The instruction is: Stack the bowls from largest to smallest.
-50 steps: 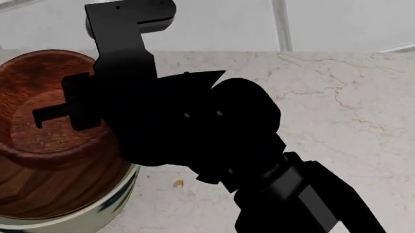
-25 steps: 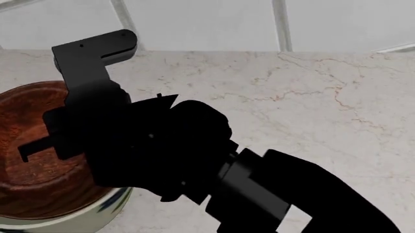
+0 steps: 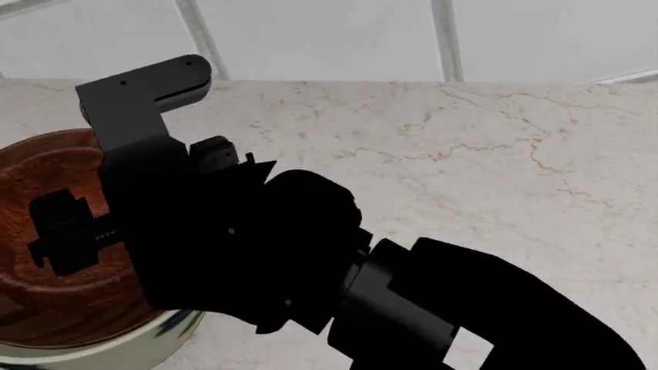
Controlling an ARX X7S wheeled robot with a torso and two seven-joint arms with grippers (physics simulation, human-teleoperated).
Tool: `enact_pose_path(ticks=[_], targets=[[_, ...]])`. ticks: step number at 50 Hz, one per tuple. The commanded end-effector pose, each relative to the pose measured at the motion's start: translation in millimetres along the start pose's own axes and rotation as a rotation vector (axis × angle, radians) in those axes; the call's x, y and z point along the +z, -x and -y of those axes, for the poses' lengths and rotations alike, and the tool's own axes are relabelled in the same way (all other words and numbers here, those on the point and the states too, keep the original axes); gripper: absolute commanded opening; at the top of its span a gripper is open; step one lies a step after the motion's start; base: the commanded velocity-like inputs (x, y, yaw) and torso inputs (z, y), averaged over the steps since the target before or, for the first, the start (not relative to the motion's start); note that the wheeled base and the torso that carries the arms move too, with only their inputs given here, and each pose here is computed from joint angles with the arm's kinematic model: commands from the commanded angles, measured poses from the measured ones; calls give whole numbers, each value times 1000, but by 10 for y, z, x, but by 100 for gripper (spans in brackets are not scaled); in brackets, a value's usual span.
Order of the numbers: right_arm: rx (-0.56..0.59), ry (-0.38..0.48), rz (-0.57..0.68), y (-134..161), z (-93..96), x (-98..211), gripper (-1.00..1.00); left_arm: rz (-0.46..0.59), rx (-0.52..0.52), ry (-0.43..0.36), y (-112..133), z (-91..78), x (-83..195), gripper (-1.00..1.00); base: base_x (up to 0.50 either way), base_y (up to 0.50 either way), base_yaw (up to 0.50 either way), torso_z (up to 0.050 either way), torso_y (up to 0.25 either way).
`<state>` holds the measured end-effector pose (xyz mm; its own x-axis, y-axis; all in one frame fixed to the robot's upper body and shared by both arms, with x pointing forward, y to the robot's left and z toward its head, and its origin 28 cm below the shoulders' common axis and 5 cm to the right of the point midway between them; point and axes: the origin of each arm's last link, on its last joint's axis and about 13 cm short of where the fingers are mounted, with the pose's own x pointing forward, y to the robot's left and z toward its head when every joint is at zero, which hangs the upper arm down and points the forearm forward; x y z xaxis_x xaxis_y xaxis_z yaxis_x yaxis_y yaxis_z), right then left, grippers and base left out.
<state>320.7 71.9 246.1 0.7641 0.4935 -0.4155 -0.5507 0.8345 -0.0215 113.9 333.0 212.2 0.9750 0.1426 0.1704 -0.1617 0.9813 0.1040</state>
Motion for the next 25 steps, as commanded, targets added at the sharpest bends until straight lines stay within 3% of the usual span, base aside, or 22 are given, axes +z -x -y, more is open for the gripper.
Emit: enact_pose_path(ticks=[1, 13, 25], targets=[[-11, 37, 19, 47, -4, 31, 100, 2, -6, -1, -7, 12, 6, 100, 0, 0, 0, 0, 0], [-55, 75, 123, 234, 50, 236, 100, 2, -14, -2, -12, 26, 12, 100, 0, 0, 0, 0, 0], [-96, 34, 288, 802, 206, 255, 100, 1, -14, -5, -16, 37, 15, 100, 0, 0, 0, 0, 0]])
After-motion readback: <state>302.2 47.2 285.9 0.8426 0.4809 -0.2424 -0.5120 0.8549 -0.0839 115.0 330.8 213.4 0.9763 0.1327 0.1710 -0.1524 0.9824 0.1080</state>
